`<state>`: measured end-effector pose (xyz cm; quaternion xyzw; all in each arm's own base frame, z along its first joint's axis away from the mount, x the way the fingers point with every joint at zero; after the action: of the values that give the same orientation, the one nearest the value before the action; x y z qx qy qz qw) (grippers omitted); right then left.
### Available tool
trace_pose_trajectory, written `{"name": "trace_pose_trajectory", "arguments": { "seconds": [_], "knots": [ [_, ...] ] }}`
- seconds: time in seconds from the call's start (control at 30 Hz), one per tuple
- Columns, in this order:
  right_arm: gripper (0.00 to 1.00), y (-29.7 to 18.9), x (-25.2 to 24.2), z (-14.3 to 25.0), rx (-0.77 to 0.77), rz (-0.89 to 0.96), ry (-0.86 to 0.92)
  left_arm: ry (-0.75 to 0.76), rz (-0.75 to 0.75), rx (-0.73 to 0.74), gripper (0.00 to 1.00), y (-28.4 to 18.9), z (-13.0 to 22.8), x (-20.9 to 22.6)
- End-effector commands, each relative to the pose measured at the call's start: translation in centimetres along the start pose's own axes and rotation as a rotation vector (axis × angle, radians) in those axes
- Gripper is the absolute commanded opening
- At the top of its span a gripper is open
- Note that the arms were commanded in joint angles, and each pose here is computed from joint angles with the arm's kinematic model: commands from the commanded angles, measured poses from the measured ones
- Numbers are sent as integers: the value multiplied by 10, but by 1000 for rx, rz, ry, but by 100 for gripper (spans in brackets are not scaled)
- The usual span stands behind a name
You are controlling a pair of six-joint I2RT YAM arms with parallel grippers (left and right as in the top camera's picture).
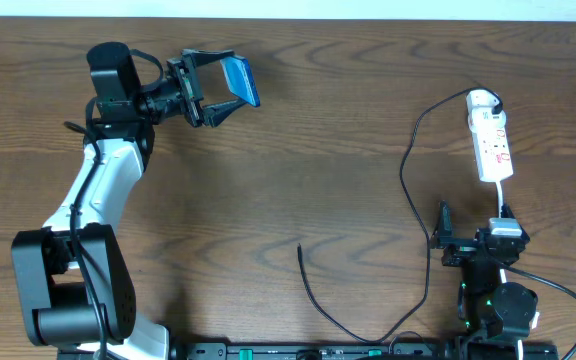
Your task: Plug charger to phone and switch on socket
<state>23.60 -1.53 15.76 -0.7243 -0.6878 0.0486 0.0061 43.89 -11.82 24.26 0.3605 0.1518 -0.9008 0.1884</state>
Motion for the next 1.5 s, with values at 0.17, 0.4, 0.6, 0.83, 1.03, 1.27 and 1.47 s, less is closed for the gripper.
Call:
{"name": "trace_pose_trajectory", "arguments": {
  "seconds": [0.17, 0.4, 0.6, 0.83, 1.03, 1.27, 1.47],
  "knots": [
    [99, 0, 0, 0, 0, 0, -11, 90, 36, -137, 7, -4, -16, -4],
    [99, 0, 0, 0, 0, 0, -11, 17, -24, -299, 7, -10, -47, 20],
    [99, 0, 0, 0, 0, 0, -11, 68, -43, -365, 8, -14, -58, 24],
    [99, 0, 0, 0, 0, 0, -11, 85, -104, -537, 7, -28, -85, 40],
    [99, 0, 0, 0, 0, 0, -11, 133, -166, -608, 7, -36, -96, 51],
    [99, 0, 0, 0, 0, 0, -11, 160, -171, -690, 7, -44, -107, 49],
    [99, 0, 0, 0, 0, 0, -11, 178, -175, -729, 7, -48, -112, 48]
  ]
}}
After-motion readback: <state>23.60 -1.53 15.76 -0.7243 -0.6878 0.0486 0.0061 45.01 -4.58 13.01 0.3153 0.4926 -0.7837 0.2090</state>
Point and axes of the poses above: each gripper's point midway between its finger pads, its own y axis out along the fingers, its own x axis along the line the jaws close on, z = x × y, the point moved 1 cm from there along -y, back along the fingers, and after that the axes turned 3 degrees about -y, right-handed, at the moved point
